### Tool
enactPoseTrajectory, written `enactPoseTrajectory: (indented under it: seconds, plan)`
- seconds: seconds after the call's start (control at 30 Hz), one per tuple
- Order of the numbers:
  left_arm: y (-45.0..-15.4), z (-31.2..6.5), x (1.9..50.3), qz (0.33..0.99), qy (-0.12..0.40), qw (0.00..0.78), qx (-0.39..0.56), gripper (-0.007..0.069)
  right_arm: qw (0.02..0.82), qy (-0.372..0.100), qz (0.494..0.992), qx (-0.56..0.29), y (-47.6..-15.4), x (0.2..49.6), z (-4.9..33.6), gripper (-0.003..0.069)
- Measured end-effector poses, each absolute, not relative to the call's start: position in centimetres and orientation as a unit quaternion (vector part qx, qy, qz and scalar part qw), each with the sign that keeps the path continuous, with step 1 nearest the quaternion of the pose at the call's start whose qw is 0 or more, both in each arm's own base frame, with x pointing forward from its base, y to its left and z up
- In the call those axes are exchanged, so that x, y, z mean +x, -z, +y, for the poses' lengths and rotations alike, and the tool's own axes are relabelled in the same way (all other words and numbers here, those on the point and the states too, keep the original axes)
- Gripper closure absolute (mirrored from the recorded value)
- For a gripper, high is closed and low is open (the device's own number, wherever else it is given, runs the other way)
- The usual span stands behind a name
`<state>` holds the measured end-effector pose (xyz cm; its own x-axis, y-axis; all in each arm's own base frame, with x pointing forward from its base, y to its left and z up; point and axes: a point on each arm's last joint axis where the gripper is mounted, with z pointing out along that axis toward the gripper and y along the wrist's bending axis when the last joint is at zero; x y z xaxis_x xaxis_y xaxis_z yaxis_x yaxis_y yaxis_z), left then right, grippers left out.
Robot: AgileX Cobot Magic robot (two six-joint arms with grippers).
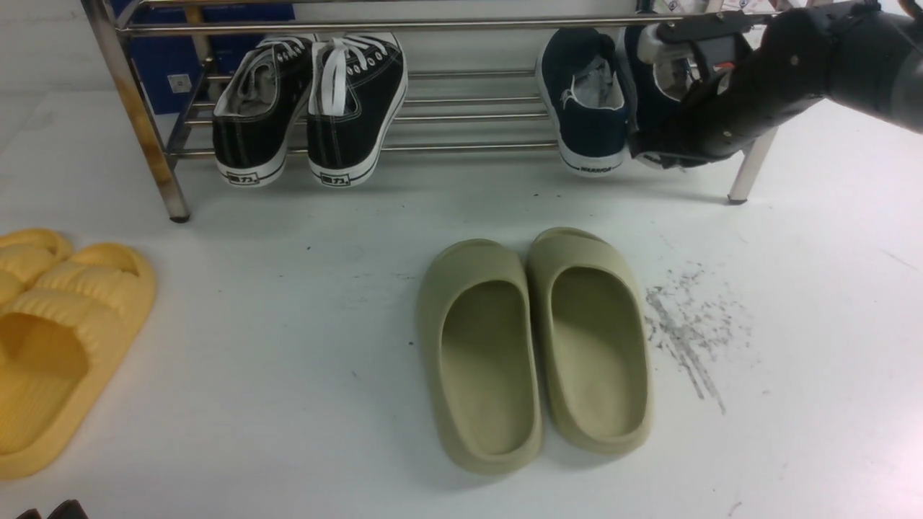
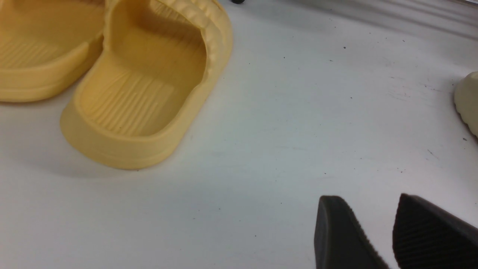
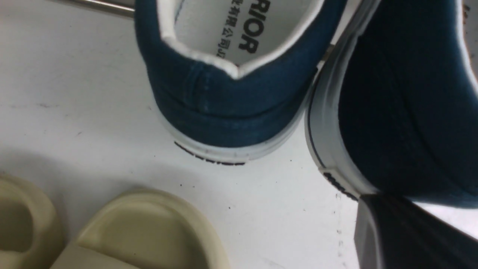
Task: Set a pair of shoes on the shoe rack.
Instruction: Use the right arm to put a shoe into the shoe rack
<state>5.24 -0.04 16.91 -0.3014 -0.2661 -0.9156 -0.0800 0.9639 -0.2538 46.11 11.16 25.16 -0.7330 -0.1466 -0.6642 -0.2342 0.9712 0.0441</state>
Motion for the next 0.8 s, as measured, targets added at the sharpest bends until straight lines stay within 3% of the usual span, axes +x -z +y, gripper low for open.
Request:
enactPoseTrajectory:
  seconds: [0.8]
  plan:
    - [-16.9, 0.0, 5.2, 0.803, 0.080, 0.581, -0.108, 0.0387, 0.314, -0.077, 0.937, -0.129, -31.0, 44.1, 10.4, 0.0643]
